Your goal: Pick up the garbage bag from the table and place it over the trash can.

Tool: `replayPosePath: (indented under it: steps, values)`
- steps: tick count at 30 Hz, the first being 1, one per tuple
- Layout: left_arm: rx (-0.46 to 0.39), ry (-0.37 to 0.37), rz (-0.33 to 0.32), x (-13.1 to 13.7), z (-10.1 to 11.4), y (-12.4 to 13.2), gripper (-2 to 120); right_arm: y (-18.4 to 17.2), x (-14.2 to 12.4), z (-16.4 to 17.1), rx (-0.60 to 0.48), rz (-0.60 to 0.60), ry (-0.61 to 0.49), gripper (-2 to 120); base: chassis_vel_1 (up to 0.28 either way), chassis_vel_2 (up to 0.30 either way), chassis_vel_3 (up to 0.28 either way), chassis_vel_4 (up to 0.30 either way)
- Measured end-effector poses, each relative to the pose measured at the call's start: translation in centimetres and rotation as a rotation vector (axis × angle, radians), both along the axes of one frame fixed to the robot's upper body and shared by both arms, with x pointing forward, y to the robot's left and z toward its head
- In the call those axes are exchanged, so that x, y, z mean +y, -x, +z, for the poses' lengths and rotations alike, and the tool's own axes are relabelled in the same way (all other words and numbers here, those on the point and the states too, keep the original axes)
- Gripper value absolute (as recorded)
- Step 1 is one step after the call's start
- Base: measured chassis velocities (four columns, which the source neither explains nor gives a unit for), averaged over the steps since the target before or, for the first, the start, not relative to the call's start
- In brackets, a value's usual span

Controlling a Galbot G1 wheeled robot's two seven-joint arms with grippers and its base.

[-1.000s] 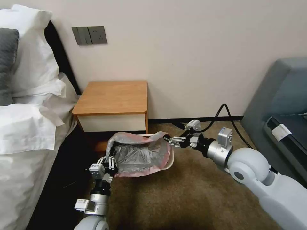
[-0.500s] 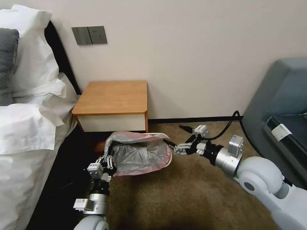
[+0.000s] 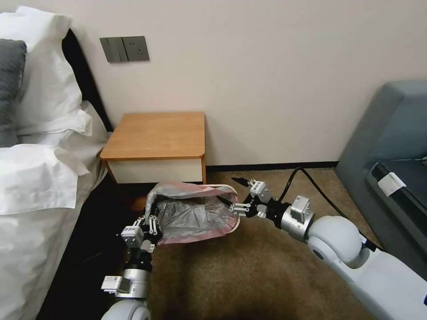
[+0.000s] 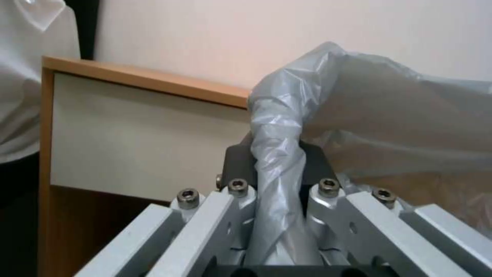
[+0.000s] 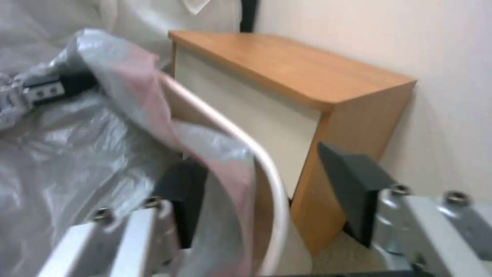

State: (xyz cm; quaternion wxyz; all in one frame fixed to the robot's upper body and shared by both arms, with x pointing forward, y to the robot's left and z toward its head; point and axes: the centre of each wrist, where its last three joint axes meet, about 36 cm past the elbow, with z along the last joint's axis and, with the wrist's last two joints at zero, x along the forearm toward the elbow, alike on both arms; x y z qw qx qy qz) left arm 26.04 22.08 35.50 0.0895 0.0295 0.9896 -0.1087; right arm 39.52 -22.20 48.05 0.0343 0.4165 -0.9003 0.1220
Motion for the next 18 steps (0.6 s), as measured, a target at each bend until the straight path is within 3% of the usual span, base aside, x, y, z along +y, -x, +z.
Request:
replayPosePath:
  steps: [14,18]
  values:
    - [0.025,-0.006,0.002,0.0,-0.8,0.2,8,0.1,0.2,1.5,-0.010,-0.025,-0.067,4,0.000,0.000,0.000,0.000]
    - [0.027,-0.008,0.005,0.0,-0.8,0.3,8,0.0,0.0,1.7,-0.011,-0.048,-0.082,0,0.000,0.000,0.000,0.000]
